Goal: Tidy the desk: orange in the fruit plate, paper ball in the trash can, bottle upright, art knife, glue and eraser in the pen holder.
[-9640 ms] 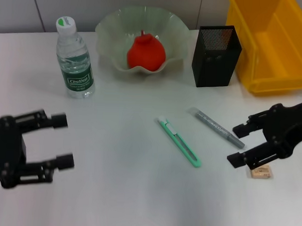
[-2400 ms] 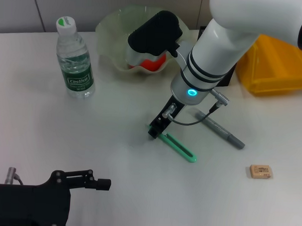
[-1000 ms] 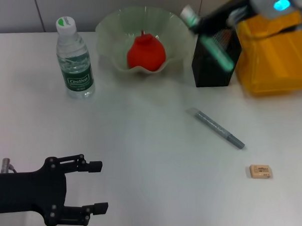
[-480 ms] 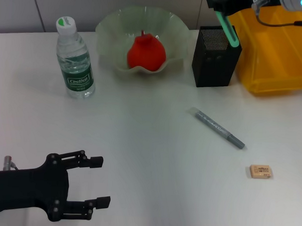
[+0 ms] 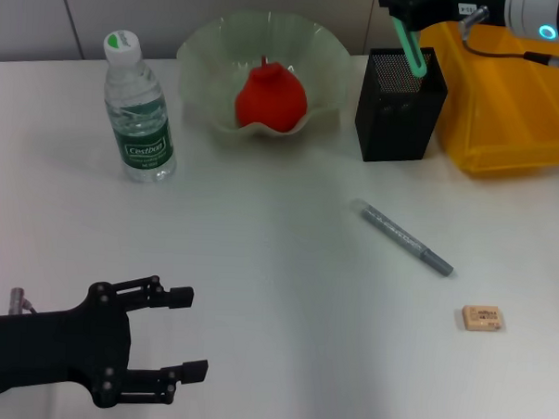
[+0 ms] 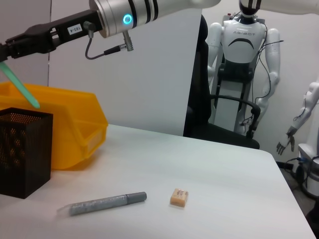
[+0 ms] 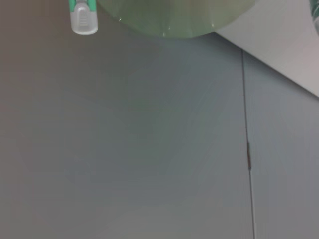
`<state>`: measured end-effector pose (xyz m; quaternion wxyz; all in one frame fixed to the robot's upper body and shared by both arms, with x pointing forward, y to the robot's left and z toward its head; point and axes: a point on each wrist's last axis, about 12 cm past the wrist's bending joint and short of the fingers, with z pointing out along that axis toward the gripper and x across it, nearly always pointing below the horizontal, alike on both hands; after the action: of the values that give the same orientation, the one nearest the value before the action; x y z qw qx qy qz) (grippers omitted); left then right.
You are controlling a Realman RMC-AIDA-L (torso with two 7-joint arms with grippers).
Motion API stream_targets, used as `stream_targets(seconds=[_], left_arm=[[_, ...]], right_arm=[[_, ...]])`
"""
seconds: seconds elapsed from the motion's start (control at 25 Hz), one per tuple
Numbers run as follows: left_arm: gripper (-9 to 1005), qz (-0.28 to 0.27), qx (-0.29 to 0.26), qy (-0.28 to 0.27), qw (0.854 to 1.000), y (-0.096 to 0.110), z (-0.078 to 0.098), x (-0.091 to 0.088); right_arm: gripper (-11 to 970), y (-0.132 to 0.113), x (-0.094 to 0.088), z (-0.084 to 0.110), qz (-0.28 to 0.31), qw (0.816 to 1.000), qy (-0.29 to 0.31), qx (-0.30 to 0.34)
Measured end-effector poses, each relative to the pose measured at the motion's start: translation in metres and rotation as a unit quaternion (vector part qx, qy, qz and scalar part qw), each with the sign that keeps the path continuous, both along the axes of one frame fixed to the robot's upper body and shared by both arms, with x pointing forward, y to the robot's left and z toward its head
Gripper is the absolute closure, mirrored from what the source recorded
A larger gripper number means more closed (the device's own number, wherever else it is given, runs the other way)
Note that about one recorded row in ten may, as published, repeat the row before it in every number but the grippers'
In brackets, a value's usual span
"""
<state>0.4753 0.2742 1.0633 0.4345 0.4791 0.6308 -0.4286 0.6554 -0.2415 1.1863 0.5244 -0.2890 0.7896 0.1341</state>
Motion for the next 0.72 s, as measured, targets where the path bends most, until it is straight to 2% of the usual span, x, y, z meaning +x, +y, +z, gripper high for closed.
stream_targets(seconds=[0.44, 0.72], left_arm=[[181, 0.003, 0.001, 0.000, 1.000, 0.000, 0.000, 0.001], [181, 0.004, 0.001, 0.001, 1.000, 0.000, 0.000, 0.002]], right_arm=[[788, -0.001, 0.006, -0.032, -0.020, 1.000, -0.005, 0.005], [788, -0.003, 0.005, -0.034, -0.025, 1.000, -0.002, 0.012]])
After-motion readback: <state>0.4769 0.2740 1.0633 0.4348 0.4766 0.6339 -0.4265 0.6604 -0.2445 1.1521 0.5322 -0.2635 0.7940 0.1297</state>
